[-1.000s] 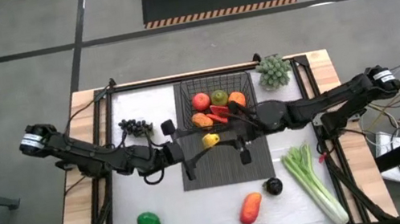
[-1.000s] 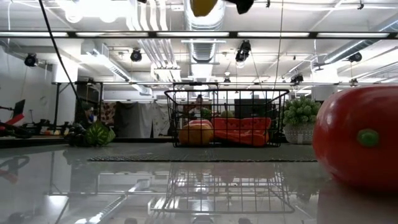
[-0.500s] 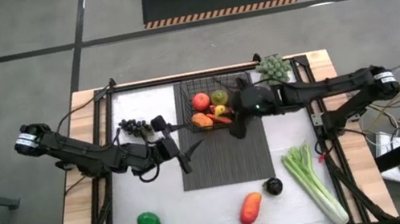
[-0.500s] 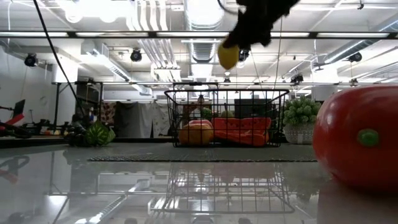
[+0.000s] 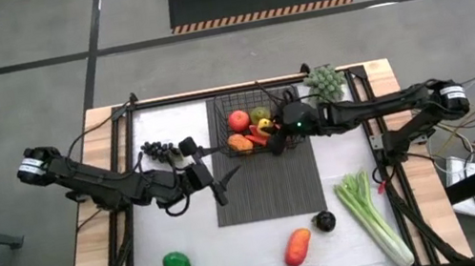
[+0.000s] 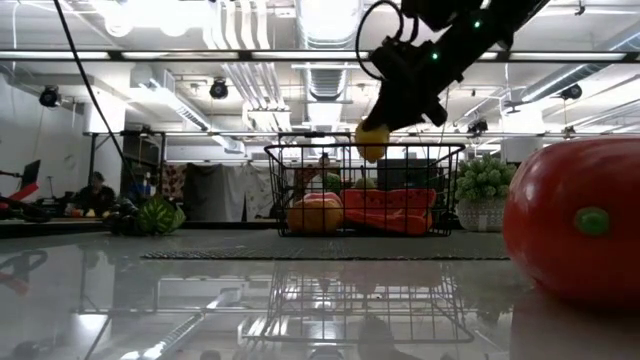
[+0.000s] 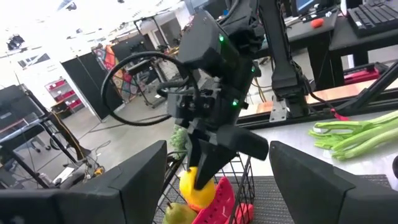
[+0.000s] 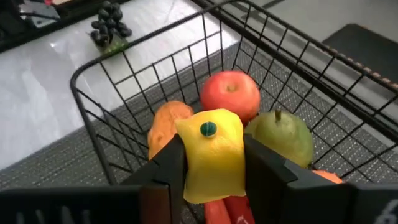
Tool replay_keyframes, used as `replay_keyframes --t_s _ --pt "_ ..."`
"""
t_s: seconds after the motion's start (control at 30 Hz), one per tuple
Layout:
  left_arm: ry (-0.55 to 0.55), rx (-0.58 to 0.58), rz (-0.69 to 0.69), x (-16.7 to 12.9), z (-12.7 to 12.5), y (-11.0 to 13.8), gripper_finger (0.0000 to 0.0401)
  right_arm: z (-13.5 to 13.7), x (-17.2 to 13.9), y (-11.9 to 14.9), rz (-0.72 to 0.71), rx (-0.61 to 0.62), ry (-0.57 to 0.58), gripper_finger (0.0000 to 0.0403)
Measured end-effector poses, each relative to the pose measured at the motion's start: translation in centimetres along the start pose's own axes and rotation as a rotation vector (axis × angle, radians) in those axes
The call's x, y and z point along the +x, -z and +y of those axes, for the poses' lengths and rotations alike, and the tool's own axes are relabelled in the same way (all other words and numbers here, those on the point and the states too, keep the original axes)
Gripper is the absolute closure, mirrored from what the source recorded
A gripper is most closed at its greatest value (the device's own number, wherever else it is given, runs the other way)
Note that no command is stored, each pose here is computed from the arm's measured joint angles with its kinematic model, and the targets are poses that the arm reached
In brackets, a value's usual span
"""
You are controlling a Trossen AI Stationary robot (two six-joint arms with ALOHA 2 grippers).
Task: Build produce basket
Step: Put the lemon into the wire basket, then put the plum into the wire basket
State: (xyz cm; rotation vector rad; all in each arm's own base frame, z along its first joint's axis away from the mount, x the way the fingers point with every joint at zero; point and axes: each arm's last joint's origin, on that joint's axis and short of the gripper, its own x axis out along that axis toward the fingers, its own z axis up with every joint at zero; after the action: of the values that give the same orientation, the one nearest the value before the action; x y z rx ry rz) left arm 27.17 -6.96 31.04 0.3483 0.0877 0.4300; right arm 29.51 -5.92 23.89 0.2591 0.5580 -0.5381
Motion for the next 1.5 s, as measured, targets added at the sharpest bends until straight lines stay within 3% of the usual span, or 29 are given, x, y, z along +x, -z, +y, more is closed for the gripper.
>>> replay_keyframes --t_s 0.33,0.6,0.83,1.1,1.5 --pt "0.000 -0.003 0.000 0.0 0.0 0.0 0.0135 0.4 2.3 1.0 0.077 0.004 0.026 0.0200" --pt "0.000 -0.020 0.000 0.0 0.0 0.0 0.0135 0.6 2.0 0.1 0.089 -0.014 0.020 0.0152" --pt "0.001 -0.042 0.002 0.0 0.0 0.1 0.0135 0.8 -0.1 -2.0 0.113 -0.029 -0.006 0.0143" --pt "0.007 -0.037 0.018 0.3 -0.5 0.6 0.0135 2.3 -3.9 -4.0 0.199 -0.047 -0.199 0.0153" --pt "0.008 -0.035 0.020 0.3 -0.6 0.6 0.0135 7.5 -9.7 -2.5 0.442 -0.096 -0.350 0.0161"
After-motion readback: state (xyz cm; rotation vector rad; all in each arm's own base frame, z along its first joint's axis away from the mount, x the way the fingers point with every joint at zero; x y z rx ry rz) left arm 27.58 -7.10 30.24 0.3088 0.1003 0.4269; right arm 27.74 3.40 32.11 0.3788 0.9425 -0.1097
